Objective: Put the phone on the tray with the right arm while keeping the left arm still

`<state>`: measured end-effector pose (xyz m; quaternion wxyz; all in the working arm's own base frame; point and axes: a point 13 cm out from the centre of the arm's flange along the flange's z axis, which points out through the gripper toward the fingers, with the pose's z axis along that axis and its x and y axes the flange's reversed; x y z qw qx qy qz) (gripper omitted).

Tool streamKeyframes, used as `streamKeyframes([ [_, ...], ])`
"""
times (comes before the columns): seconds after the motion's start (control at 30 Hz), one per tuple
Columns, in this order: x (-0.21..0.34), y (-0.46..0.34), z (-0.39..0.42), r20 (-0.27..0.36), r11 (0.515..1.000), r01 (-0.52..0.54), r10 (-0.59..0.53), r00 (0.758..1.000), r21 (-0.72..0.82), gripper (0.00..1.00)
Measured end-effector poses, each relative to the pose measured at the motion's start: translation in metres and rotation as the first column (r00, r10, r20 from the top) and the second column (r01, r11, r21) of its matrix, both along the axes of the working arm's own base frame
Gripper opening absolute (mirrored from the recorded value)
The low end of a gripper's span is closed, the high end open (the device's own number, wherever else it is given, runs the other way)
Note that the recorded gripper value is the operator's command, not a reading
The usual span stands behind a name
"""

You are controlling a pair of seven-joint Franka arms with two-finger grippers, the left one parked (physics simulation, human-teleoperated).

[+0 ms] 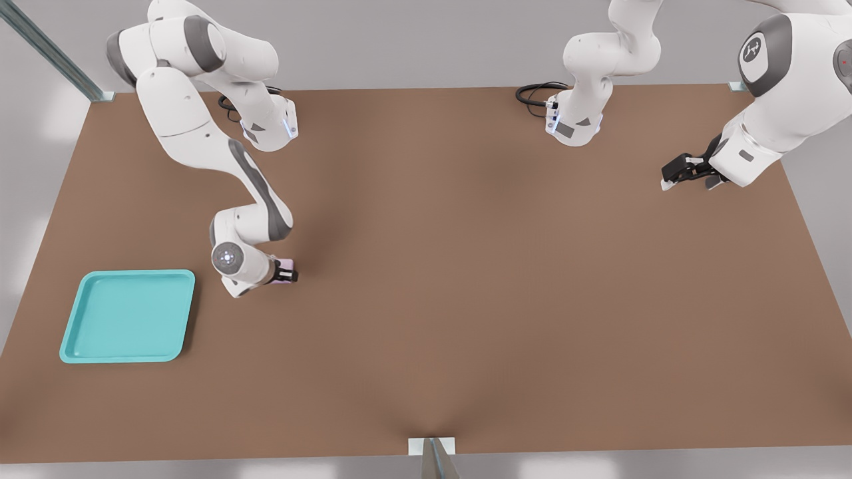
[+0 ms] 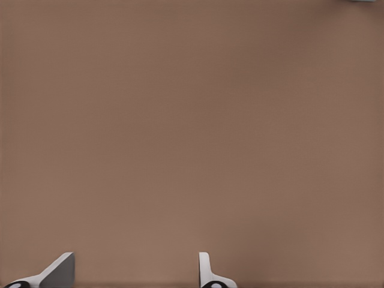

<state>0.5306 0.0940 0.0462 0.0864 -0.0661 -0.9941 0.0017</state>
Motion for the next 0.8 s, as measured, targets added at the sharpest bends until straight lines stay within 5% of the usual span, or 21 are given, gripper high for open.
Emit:
streamKeyframes([
  [0.23,0.033,-0.049,0.051,0.068,0.999,0.052,-0.052,0.996,-0.002,0.81],
  [0.53,0.072,-0.273,0.121,0.153,0.976,0.218,-0.211,0.965,-0.026,0.81],
  [0.8,0.059,-0.359,0.083,0.115,0.989,0.145,-0.144,0.983,-0.005,0.79],
])
